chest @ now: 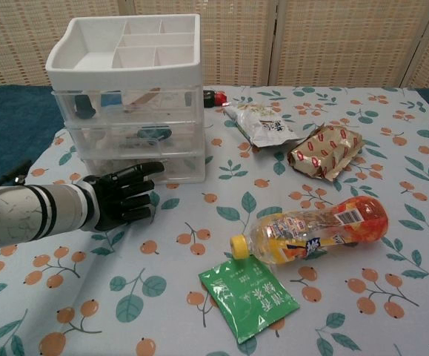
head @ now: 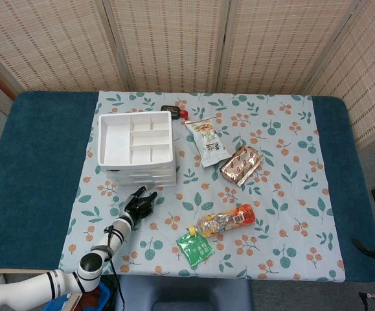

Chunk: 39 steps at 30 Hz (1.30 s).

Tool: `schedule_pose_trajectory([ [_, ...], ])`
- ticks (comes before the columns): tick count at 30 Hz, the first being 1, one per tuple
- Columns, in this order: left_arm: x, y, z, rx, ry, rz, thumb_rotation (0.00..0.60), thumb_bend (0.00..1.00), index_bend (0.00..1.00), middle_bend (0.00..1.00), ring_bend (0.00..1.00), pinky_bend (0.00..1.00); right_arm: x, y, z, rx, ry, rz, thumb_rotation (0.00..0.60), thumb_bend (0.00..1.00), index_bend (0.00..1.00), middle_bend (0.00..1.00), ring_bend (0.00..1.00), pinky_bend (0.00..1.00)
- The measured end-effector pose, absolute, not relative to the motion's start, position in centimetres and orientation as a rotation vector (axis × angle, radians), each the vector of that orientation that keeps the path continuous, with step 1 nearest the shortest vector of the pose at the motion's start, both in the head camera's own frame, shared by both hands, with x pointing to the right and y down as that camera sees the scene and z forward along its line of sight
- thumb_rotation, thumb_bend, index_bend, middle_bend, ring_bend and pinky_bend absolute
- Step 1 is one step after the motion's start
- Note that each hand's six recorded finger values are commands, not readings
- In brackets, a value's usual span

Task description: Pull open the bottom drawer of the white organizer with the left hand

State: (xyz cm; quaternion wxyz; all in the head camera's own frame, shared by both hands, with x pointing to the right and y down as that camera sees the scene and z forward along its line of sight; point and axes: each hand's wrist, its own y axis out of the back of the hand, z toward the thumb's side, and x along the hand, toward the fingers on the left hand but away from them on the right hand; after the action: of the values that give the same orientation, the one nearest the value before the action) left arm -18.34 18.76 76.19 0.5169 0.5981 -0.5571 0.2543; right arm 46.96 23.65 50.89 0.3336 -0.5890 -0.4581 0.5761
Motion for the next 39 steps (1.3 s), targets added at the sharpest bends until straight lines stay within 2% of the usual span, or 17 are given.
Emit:
schedule_pose_trajectory([
  [26, -18.9, 21.3, 75.2, 1.419, -1.274, 0.608, 0.6, 0.33, 0.28, 0.93, 1.0, 1.0, 46.7, 23.6, 51.1, -1.546, -1.187, 1.503, 0.6, 0.08, 0.0, 0.1, 0.04, 0.13],
  [29, -18.9, 21.5, 75.0, 1.429, -1.263, 0.61, 0.6, 0.33, 0.24, 0.93, 1.0, 1.0, 46.6, 23.5, 51.1, -1.547, -1.184, 1.502, 0.6, 0.08, 0.0, 0.1, 0.04, 0.13],
  [33, -18.8, 21.7, 74.6, 1.439, -1.261, 0.606, 0.6, 0.33, 0.13, 0.93, 1.0, 1.0, 46.6, 23.5, 51.1, -1.547, -1.185, 1.5, 0.6, 0.08, 0.0, 0.1, 0.04, 0.13],
  [39, -19.1, 22.2, 73.9, 1.466, -1.26, 0.613, 0.6, 0.33, 0.1, 0.93, 1.0, 1.0, 46.7, 23.5, 51.2, -1.547, -1.185, 1.504, 0.6, 0.08, 0.0, 0.1, 0.04, 0.13],
])
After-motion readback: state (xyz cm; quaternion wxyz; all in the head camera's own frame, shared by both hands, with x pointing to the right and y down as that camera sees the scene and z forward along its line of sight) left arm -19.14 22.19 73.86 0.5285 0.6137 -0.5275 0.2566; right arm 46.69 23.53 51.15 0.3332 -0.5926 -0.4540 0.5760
